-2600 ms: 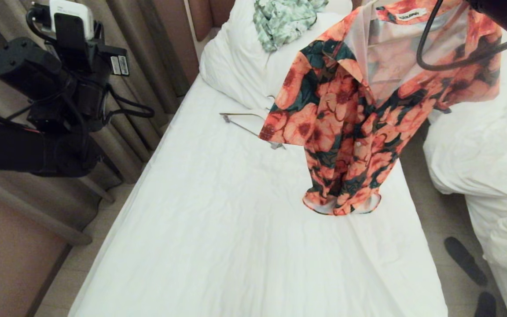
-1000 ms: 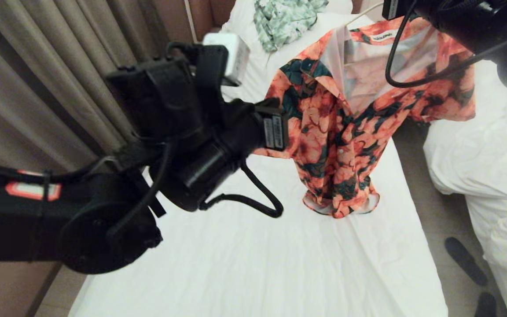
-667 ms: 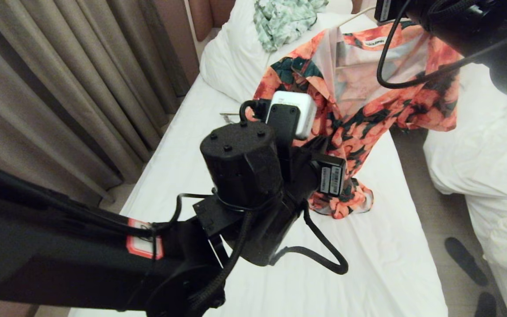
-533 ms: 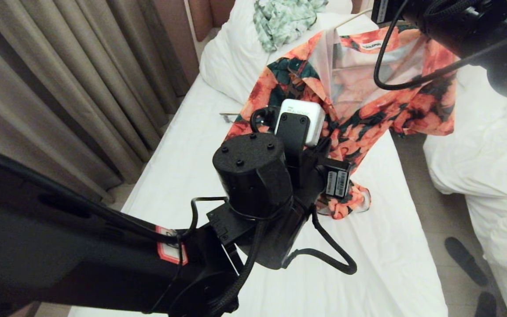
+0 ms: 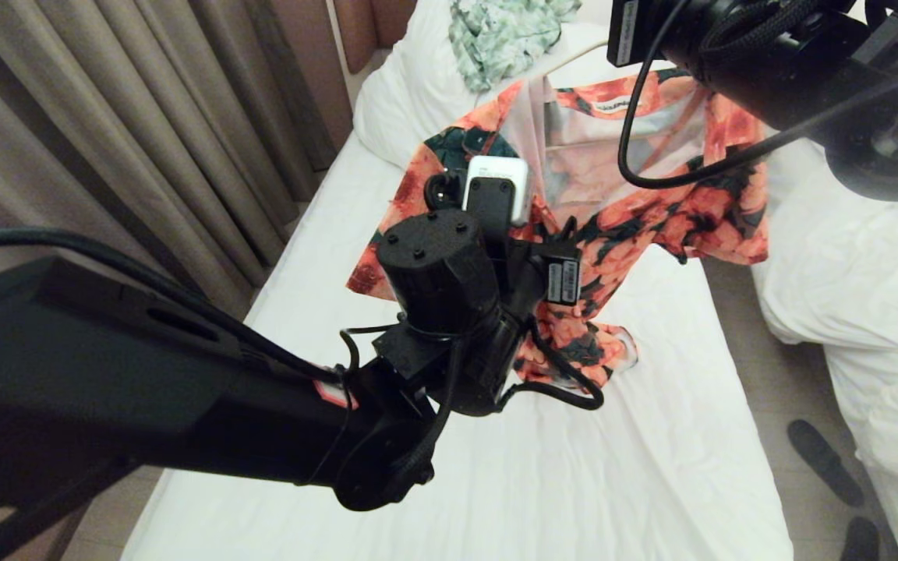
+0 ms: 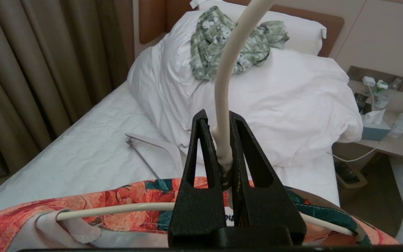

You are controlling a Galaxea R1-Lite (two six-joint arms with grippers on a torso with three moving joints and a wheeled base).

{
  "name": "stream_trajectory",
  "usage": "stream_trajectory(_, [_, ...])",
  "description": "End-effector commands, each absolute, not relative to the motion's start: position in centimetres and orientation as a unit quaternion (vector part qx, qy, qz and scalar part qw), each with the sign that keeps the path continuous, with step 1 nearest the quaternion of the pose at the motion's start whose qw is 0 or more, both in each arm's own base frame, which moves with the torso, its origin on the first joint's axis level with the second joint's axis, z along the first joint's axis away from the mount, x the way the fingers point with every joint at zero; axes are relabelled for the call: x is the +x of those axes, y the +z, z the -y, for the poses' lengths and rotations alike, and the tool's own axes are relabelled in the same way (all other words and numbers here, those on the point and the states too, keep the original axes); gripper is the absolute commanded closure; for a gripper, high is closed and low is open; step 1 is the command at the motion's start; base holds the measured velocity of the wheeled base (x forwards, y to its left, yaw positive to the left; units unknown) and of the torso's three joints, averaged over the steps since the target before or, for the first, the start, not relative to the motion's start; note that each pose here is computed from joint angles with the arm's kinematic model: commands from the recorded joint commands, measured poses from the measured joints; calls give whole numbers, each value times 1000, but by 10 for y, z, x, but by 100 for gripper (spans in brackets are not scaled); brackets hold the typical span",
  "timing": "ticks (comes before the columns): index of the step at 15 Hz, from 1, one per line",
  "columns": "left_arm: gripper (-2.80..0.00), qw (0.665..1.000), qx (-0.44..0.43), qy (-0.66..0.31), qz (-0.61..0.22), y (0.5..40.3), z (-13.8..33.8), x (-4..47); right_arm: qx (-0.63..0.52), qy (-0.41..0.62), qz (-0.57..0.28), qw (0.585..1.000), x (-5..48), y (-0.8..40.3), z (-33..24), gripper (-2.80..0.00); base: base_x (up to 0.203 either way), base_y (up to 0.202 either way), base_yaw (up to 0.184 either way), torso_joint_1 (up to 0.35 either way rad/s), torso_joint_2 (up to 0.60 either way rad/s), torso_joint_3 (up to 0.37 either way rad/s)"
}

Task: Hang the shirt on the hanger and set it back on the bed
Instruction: Take the clothes hanger out of the clothes

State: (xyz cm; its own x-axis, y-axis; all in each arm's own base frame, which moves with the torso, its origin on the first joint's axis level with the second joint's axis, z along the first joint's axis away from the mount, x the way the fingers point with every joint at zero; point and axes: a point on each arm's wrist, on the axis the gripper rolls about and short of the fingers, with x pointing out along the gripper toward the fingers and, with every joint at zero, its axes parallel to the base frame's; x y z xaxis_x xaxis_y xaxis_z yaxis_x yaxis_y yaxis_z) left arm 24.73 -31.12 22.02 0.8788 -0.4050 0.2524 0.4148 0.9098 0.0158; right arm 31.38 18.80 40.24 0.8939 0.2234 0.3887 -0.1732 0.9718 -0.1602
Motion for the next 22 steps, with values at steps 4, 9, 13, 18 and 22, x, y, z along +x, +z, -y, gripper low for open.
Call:
stream_trajectory(4, [-280,976,8,-162,143,225,290,277,-58,115,208,970,308,402,-197,0,0,0,0,0,0,0])
stream_trajectory(9, [-280,975,19,-144,168,226,286,286,-55,131,208,968,301,402,-208,0,0,0,0,0,0,0])
stream_trajectory(13, [-280,973,10,-138,185,227,288,291,-58,137,202,968,300,398,-211,0,0,0,0,0,0,0])
stream_trajectory(18, [0,971,13,-131,201,226,289,292,-59,136,199,969,299,397,-209,0,0,0,0,0,0,0])
stream_trajectory(22, [0,970,12,-131,202,227,288,292,-58,132,195,970,300,396,-204,0,0,0,0,0,0,0])
